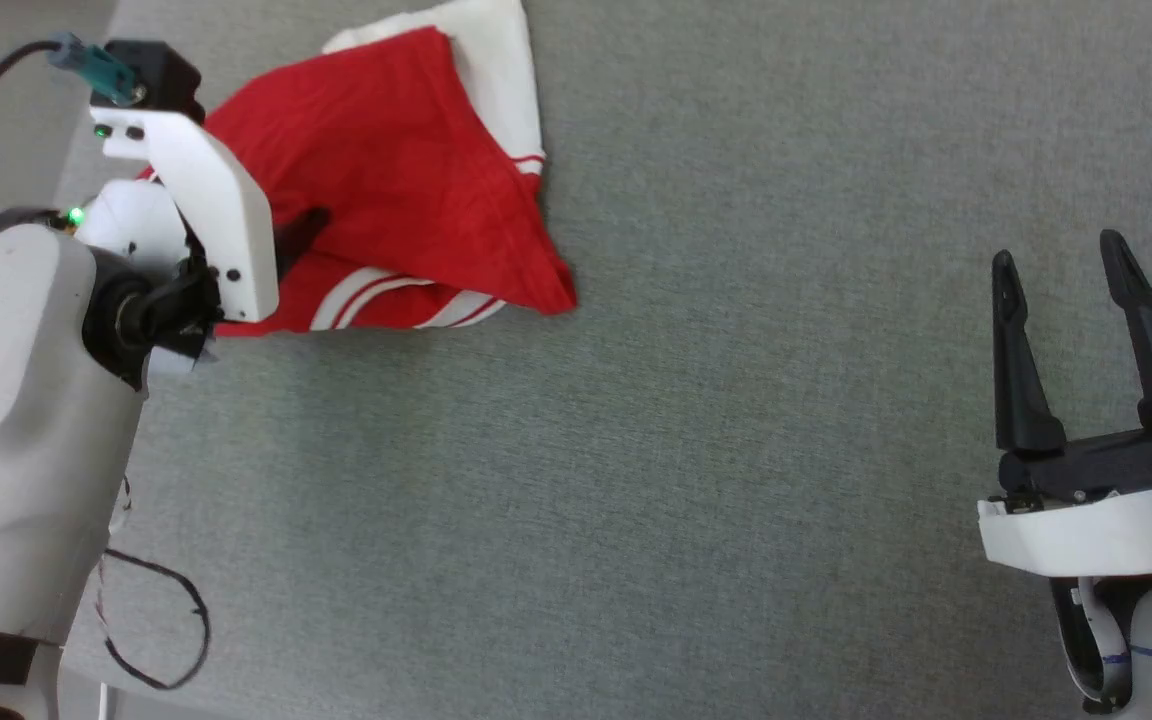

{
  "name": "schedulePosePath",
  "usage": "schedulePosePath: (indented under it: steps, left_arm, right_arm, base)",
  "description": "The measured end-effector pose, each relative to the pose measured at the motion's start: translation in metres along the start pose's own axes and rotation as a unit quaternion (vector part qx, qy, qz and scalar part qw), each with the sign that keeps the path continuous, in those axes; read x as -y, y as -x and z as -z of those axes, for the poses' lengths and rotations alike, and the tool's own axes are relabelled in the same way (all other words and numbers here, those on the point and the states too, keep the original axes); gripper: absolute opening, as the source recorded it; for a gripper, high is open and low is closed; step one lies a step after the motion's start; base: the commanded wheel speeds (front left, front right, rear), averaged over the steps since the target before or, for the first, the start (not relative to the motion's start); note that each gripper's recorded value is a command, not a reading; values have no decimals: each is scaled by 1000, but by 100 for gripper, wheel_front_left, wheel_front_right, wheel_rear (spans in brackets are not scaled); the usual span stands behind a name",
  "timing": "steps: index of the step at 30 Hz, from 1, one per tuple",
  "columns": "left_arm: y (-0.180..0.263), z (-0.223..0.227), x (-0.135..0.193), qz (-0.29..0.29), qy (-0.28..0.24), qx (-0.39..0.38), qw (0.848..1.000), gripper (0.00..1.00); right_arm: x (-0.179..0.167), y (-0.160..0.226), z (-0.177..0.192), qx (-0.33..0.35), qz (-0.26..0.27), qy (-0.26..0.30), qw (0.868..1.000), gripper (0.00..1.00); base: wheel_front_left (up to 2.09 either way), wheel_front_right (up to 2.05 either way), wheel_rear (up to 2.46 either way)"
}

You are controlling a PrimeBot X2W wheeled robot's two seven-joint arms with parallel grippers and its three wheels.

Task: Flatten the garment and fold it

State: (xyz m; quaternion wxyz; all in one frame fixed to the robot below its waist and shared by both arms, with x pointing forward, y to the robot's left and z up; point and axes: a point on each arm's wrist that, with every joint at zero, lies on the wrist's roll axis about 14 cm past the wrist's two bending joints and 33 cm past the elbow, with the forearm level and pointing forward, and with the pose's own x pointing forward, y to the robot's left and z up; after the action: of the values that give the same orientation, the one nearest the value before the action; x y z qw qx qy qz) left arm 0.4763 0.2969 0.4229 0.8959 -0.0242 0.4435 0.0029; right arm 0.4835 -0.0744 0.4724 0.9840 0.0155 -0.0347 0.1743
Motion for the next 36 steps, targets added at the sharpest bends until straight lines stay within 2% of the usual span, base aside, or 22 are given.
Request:
schedulePosePath:
  steps: [2, 6, 7, 8, 14, 20, 28, 36]
  left_arm:
    - [-10, 12, 0, -4, 12, -35, 999, 100]
    - [-24, 18, -2, -12, 16, -56, 998, 100]
    - [-27, 18, -3, -13, 18, -58, 998, 67]
    - [-31, 19, -2, -13, 17, -59, 998, 0]
    - [-41, 9, 0, -4, 17, -44, 999, 0]
    - [-29, -4, -1, 6, 28, -12, 1000, 0]
    - [11, -46, 11, 37, 29, 74, 996, 0]
    - [71, -100, 40, 83, 8, 171, 982, 0]
  right_arm:
    - [3, 0, 7, -9, 3, 0, 1000, 100]
    - [9, 0, 15, -17, 9, -1, 1000, 100]
    - [11, 0, 17, -20, 11, -1, 1000, 100]
    - [12, -1, 19, -22, 13, 0, 1000, 100]
    - [20, 1, 28, -32, 23, 2, 999, 100]
    - [17, 2, 17, -19, 20, 2, 1000, 100]
    - [16, 9, -8, 12, 25, -2, 1000, 100]
    - [27, 28, -39, 44, 50, -11, 998, 100]
  base:
    - [0, 0, 0]
    - [0, 0, 0]
    - [0, 0, 0]
    - [0, 0, 0]
    - [0, 0, 0]
    - [0, 0, 0]
    - [0, 0, 0]
    - [0, 0, 0]
